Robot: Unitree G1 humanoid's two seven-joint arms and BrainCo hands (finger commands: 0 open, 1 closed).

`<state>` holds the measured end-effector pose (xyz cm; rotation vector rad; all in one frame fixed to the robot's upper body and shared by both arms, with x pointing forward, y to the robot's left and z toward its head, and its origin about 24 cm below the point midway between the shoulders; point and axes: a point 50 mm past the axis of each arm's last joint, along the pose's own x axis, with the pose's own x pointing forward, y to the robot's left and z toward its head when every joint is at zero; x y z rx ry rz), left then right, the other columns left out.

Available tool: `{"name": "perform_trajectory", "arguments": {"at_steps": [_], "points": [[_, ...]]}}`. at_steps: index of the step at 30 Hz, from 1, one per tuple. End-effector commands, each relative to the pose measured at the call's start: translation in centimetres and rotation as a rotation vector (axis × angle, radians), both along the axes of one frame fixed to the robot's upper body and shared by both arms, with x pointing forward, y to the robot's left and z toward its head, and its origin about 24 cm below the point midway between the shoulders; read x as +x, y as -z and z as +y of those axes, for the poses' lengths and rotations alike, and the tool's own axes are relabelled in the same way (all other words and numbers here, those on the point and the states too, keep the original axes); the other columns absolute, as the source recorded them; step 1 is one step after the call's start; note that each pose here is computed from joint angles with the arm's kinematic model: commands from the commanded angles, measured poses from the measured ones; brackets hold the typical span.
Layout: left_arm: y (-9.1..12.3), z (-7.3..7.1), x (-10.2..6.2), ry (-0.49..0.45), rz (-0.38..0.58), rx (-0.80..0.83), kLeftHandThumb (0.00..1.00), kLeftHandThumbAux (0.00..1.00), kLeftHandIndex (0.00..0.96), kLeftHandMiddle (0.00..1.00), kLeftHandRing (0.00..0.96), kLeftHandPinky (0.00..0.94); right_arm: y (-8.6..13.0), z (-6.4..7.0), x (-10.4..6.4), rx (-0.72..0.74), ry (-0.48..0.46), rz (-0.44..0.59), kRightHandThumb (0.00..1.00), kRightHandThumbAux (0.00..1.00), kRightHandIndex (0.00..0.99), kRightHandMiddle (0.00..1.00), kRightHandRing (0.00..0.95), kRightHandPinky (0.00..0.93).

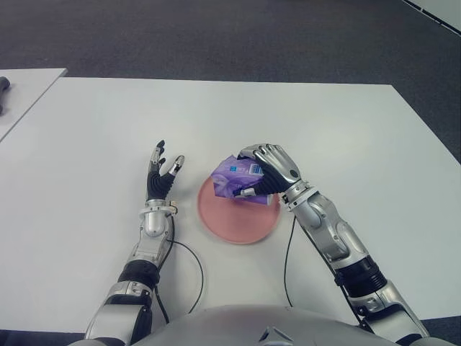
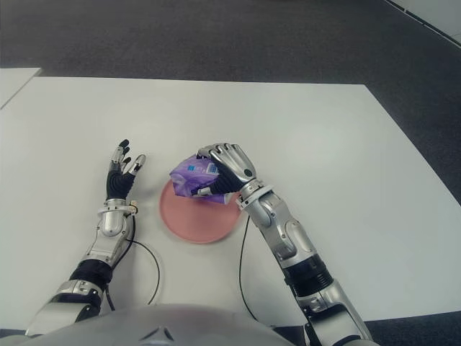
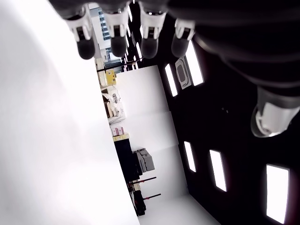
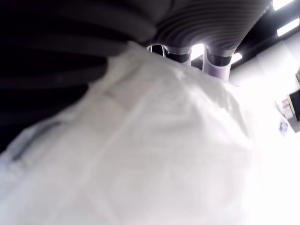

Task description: Put the tissue paper into the plate.

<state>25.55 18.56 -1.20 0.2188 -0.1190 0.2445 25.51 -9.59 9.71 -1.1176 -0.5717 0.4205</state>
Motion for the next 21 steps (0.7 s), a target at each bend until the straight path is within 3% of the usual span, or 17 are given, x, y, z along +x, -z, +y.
{"name": "perform_trajectory", "arguments": {"at_steps": [1,6,12,14,17,21], "points": [[0.6,0.1,-0.4,-0.001,0.038,0.004,0.000,0.413,0.000,0.000,0.000,0.000,0.6,-0.5,0.0,-0.012,0.003,0.046,0.857,0.676,0.401,0.539,0.852,0.840],[0.6,0.1,-0.4,0.004,0.035,-0.003,0.000,0.408,0.000,0.000,0.000,0.000,0.9,-0.6,0.0,-0.053,0.000,0.135,0.855,0.677,0.399,0.536,0.837,0.815],[0.6,0.1,-0.4,0.007,0.035,-0.012,0.000,0.414,0.000,0.000,0.000,0.000,2.4,-1.1,-0.4,-0.160,-0.008,0.252,0.844,0.677,0.399,0.552,0.711,0.651],[0.6,0.0,-0.4,0.008,0.035,-0.014,0.000,0.417,0.000,0.000,0.000,0.000,3.1,-1.3,-0.6,-0.227,-0.019,0.285,0.752,0.698,0.407,0.434,0.482,0.453],[0.6,0.0,-0.4,0.007,0.035,-0.018,0.000,0.421,0.000,0.000,0.000,0.000,3.7,-1.5,-0.6,-0.360,-0.047,0.322,0.488,0.581,0.226,0.231,0.224,0.221],[0.6,0.0,-0.4,0.004,0.034,-0.016,0.000,0.429,0.000,0.000,0.000,0.000,3.7,-1.5,-0.6,-0.453,-0.067,0.339,0.311,0.494,0.063,0.060,0.058,0.057]]}}
